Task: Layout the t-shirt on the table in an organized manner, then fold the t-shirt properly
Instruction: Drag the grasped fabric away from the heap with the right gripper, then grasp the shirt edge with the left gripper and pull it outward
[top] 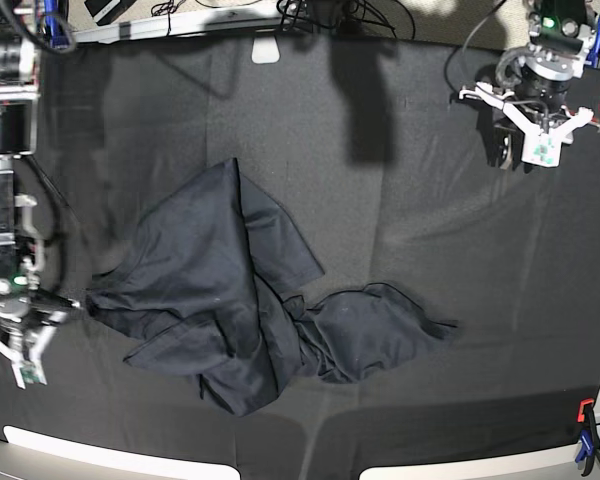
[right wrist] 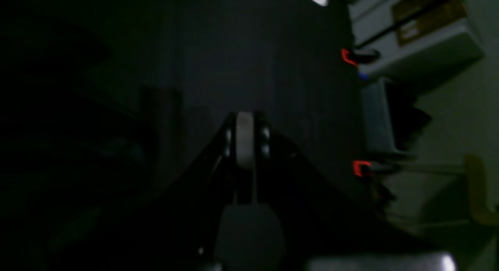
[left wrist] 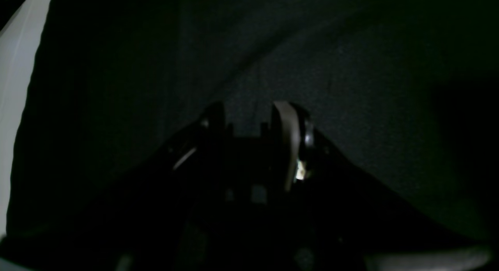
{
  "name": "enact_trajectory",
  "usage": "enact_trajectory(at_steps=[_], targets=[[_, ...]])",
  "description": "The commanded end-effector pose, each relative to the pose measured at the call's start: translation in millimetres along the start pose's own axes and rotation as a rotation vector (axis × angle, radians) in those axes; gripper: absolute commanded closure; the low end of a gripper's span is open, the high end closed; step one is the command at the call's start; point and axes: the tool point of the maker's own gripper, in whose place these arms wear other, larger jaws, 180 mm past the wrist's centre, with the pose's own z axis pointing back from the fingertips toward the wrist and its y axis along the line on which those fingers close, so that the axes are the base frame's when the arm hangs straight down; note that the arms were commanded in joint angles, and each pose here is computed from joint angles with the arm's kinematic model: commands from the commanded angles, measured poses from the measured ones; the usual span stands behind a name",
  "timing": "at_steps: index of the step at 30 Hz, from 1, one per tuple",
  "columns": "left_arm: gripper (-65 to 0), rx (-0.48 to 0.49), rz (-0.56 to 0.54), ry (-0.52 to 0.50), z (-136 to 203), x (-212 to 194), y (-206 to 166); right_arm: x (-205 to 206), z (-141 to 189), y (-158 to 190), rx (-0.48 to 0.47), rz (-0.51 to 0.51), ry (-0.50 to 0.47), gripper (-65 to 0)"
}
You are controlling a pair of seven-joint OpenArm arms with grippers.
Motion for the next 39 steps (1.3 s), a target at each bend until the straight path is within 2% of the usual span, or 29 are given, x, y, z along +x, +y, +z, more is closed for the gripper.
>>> enact_trajectory(at_steps=[1,5,7,9,14,18,20,22,25,28,31,34,39], targets=[[-18.5,0.009,-0.005,-0.043,2,11,3,16,2,-26,-0.058,0.000,-0.043,0.0],[-18.5,0.009,-0.005,-0.043,2,11,3,3,3,-50,-0.108,0.036,0.009,0.0],[-18.5,0.009,-0.005,-0.043,2,11,3,1,5,-66,-0.128,0.035,0.019,-11.2],[-18.5,0.009,-0.005,-0.044,2,11,3,2,8,-83,-0.145,0.014,0.036,-18.6],[-18.5,-0.010,-0.011,-0.088,2,20,0,6,18,-117,-0.156,-0.108,0.084,-19.3],[-18.5,-0.111,0.023,-0.126,-1,31,-17,9,23,-124,-0.110,-0.228,0.069,-19.2],[-18.5,-0.161,0.077,-0.166,-3,44,-23,5,24,-117,-0.054,-0.274,0.093,-19.0],[-18.5,-0.193,0.115,-0.191,-9,57,-26,2,25,-104,0.022,-0.274,0.119,-19.0],[-18.5,-0.213,0.141,-0.205,-20,75,-30,-1,26,-76,0.149,-0.276,0.154,-18.4],[-18.5,-0.229,0.197,-0.249,-29,99,-34,0,27,-46,0.263,-0.281,0.173,-15.0],[-18.5,-0.227,0.238,-0.291,-41,117,-34,-3,27,-22,0.321,-0.271,0.182,-14.4],[-18.5,-0.238,0.305,-0.272,-64,115,-36,-13,26,5,0.379,-0.252,0.200,-14.4],[-18.5,-0.236,0.372,-0.204,-123,108,-32,-33,29,55,0.482,-0.223,0.226,-14.4]])
